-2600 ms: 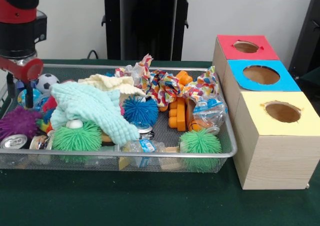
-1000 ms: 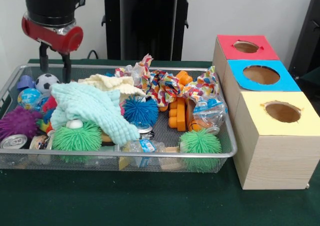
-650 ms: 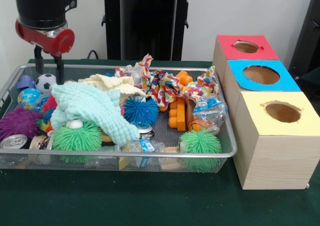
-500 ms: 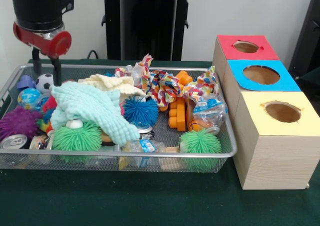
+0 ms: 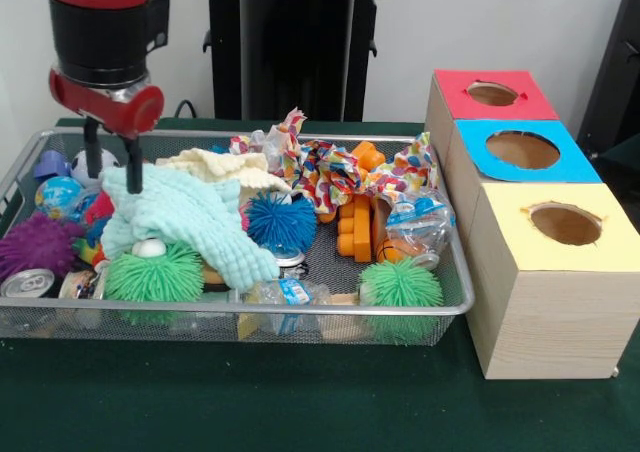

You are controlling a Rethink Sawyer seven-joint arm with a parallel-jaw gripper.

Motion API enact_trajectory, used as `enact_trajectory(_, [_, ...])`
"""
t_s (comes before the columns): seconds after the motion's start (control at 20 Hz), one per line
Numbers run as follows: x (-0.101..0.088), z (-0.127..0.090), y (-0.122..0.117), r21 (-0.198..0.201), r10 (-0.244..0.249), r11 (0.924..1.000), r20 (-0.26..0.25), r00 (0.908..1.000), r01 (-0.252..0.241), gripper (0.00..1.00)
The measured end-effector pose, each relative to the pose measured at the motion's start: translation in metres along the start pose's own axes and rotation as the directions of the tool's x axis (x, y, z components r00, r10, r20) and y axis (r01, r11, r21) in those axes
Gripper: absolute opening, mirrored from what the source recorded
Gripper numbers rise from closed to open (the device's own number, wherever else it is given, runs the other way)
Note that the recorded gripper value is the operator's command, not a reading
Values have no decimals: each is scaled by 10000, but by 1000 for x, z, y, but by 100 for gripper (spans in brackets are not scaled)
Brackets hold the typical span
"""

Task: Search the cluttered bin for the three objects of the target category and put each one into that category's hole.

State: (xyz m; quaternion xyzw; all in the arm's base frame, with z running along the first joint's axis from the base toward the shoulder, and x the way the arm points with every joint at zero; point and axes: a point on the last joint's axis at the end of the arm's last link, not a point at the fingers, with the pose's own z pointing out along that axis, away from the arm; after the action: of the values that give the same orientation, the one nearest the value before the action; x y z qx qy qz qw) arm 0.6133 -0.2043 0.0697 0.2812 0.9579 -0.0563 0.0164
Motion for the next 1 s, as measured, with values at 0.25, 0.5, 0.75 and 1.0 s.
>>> enact_trajectory(0.25, [12, 0, 20, 77, -148, 9999, -158, 9998, 149, 100])
enact_trajectory(0.5, [22, -10, 43, 159, -174, 9997, -295, 9994, 178, 100])
enact_trajectory(0.75, [29, -33, 69, 167, -71, 9998, -407, 9991, 78, 100])
enact_trajectory(1.0, [37, -42, 91, 109, 107, 9999, -445, 9990, -102, 100])
